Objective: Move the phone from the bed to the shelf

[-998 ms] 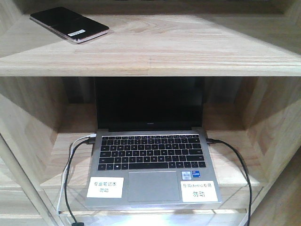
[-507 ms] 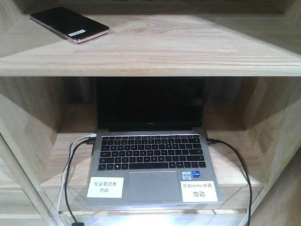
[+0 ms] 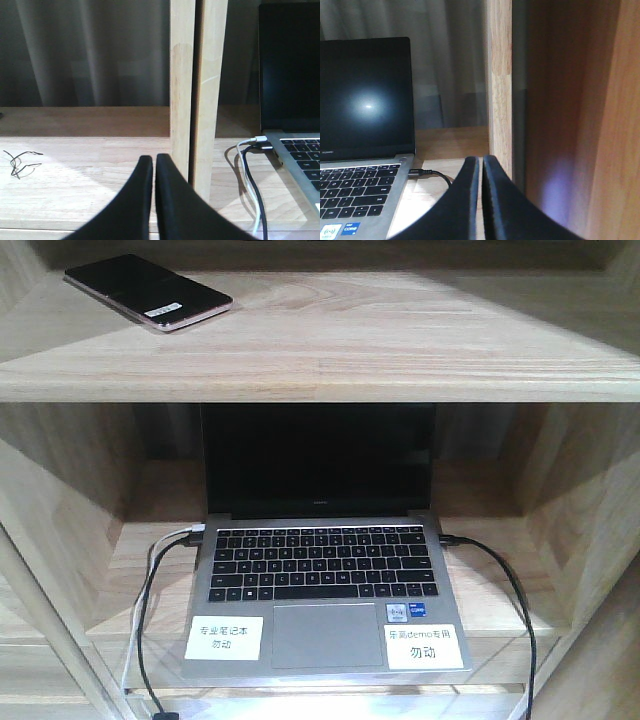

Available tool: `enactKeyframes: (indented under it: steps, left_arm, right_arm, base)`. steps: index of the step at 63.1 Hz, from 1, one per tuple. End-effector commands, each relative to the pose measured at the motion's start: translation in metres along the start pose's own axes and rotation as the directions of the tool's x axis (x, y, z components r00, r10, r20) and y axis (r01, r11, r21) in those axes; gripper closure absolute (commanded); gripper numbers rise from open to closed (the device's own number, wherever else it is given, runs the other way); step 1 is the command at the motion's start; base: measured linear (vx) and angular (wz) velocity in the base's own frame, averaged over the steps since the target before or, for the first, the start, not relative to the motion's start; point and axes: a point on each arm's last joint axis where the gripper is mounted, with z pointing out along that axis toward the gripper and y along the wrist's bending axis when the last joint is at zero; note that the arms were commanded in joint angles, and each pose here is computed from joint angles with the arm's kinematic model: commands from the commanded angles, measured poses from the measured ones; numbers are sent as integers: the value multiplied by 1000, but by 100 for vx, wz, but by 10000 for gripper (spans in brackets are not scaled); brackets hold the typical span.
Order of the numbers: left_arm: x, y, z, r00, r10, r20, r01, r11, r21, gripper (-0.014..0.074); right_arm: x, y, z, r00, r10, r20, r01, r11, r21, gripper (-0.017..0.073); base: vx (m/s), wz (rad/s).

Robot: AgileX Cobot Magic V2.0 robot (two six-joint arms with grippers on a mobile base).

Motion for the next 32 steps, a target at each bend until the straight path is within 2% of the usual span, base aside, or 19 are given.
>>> enactKeyframes:
  steps: [1, 32]
  left_arm:
    - [-4, 0, 0, 997, -9, 71, 9, 1000, -3, 592]
    - [-4, 0, 0, 997, -9, 71, 9, 1000, -3, 592]
  right_arm:
    - [-3, 0, 0, 997, -19, 69, 18, 1000, 5, 564]
    - [-3, 0, 0, 997, -17, 70, 17, 1000, 5, 564]
  base:
    - [0, 0]
    - [0, 0]
